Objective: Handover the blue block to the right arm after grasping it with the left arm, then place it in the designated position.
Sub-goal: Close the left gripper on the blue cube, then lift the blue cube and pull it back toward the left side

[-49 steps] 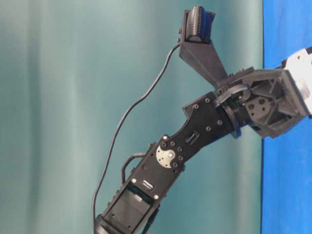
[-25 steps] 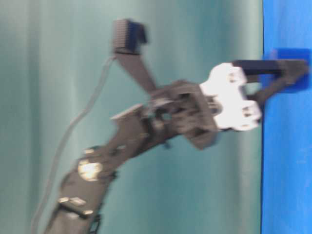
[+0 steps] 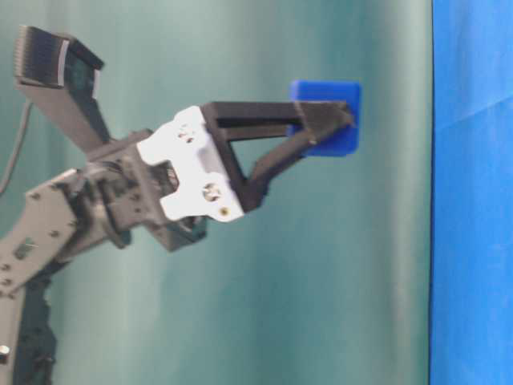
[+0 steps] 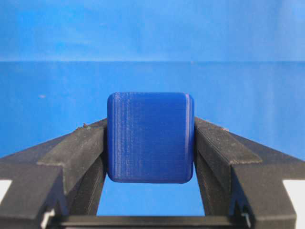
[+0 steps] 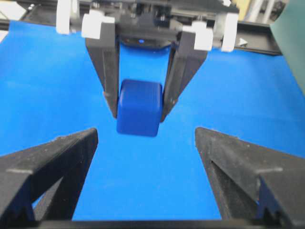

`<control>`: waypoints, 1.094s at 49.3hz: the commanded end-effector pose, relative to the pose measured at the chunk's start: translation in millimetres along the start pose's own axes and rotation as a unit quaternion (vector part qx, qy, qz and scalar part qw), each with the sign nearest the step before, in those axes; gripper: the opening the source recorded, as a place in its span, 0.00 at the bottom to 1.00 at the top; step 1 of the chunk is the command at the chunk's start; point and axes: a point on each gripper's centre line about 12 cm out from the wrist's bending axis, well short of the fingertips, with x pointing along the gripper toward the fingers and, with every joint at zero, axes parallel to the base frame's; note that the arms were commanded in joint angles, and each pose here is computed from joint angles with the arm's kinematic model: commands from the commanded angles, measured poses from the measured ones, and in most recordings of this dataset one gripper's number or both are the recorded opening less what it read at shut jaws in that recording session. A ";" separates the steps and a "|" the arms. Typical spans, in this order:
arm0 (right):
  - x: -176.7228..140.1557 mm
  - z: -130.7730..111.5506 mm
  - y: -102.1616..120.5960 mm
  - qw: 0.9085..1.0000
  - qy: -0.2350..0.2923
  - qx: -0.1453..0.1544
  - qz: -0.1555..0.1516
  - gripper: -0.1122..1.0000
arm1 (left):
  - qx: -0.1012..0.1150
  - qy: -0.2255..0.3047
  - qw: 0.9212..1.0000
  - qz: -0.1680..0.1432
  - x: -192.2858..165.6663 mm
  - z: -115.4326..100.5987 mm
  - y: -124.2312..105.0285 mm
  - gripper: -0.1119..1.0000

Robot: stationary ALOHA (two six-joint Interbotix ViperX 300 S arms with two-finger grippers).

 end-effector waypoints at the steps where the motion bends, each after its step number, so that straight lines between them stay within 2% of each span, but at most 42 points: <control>1: 1.9 6.7 -0.1 1.000 -0.007 0.002 -0.001 0.96 | 0.004 -0.040 0.999 -0.001 -34.2 18.9 -2.9 0.52; 12: 2.4 6.0 0.2 1.000 -0.005 0.002 0.000 0.96 | 0.004 -0.055 0.998 -0.002 -49.8 27.6 -4.1 0.52; 54: 4.1 3.2 -0.3 1.000 0.001 0.002 -0.001 0.96 | 0.004 -0.063 0.998 -0.001 -50.2 26.0 -3.3 0.52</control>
